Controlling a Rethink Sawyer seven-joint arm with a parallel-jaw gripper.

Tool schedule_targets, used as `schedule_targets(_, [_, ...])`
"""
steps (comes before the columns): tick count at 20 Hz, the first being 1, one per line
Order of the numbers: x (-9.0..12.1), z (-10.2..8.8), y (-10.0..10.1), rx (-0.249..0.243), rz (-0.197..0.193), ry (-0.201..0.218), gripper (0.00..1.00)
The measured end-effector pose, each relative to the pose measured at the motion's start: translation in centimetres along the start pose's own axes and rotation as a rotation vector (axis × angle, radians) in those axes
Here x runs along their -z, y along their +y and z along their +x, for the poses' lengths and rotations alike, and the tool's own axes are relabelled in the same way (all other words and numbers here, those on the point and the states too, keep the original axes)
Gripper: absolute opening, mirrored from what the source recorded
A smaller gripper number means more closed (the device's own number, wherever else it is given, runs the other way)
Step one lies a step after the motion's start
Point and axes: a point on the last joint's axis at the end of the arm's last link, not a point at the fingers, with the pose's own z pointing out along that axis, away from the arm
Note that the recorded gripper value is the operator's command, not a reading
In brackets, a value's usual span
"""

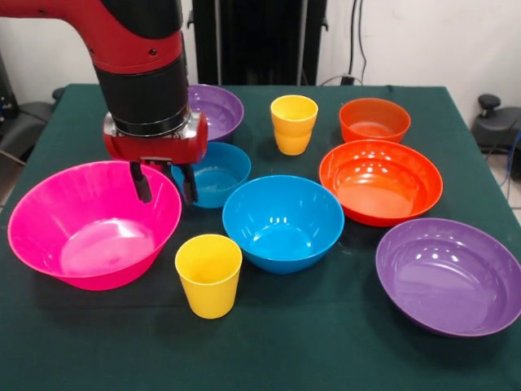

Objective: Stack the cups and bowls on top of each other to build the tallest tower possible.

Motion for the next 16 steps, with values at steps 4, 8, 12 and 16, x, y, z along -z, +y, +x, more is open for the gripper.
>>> schedule_targets(4, [-0.4,0.5,0.4,0.012,0.000,0.006,1.00])
schedule_targets(8, [-0.8,0.8,0.6,0.018,-0.001,0.003,1.00])
schedule_targets(12, [-1.2,0.9,0.5,0.030,0.009,-0.009,1.00])
schedule_targets(16, [-2.0,1.2,0.4,0.046,0.021,-0.017,1.00])
